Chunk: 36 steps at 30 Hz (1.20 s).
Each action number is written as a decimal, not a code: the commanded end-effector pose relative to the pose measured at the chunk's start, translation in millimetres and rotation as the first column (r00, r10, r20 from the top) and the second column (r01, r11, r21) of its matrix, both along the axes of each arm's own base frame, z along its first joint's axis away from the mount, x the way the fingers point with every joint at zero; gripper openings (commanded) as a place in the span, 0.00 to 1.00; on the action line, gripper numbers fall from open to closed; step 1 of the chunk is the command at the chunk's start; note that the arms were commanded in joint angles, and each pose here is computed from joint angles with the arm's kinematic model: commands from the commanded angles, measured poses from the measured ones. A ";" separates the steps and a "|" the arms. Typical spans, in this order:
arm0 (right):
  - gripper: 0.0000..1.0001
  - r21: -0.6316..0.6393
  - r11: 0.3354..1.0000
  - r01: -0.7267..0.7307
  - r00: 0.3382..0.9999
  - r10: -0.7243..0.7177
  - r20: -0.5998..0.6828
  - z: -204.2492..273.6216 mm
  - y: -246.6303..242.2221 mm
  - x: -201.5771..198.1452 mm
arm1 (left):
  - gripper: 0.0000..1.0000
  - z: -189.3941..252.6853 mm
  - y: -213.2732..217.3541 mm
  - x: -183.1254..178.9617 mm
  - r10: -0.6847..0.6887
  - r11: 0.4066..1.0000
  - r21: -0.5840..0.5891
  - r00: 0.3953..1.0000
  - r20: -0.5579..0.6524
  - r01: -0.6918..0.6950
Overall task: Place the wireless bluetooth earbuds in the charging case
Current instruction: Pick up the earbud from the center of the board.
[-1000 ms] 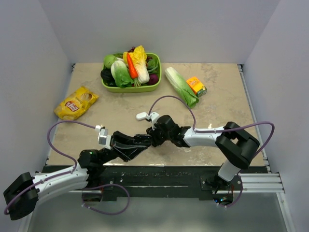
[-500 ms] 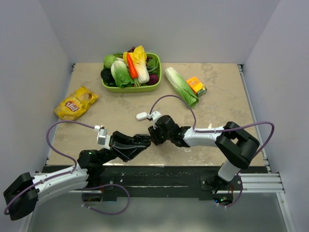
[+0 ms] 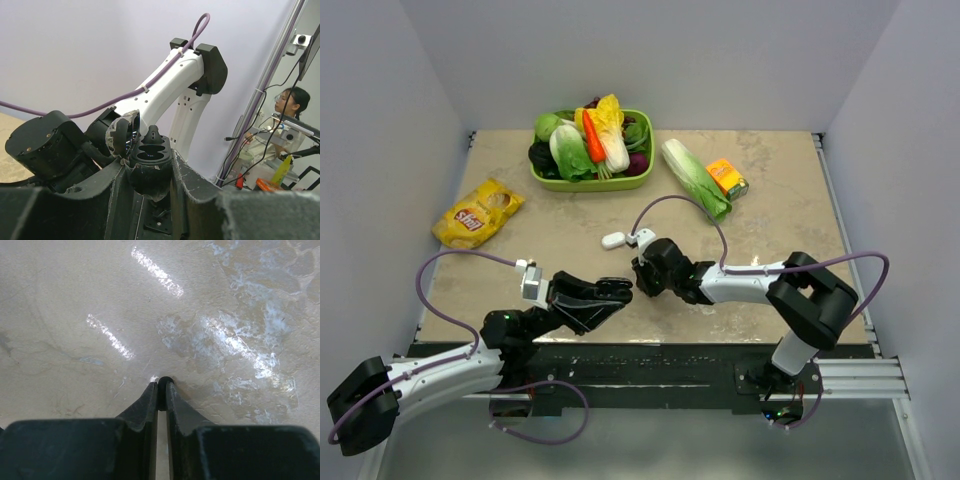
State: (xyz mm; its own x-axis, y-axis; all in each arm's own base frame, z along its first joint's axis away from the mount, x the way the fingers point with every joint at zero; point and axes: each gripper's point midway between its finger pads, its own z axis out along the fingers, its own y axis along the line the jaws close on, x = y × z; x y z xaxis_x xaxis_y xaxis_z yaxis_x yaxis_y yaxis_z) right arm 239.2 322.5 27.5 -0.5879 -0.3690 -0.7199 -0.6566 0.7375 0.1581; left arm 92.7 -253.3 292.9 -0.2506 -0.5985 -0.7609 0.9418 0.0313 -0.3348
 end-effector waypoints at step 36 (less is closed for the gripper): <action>0.00 0.438 0.898 -0.043 0.962 -0.081 0.261 271.7 -90.6 -69.8 | 0.00 -79.6 4.9 49.4 0.217 0.948 0.247 0.975 -0.042 -0.200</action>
State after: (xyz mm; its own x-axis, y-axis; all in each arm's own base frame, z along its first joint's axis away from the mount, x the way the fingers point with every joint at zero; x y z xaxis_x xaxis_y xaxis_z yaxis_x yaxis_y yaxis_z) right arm 197.1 240.2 253.1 -0.3983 0.0005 -0.9173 -0.6226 0.7343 0.2707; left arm 129.3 -256.8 254.8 -0.1979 -0.5127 -0.8354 0.9071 0.2273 -0.3543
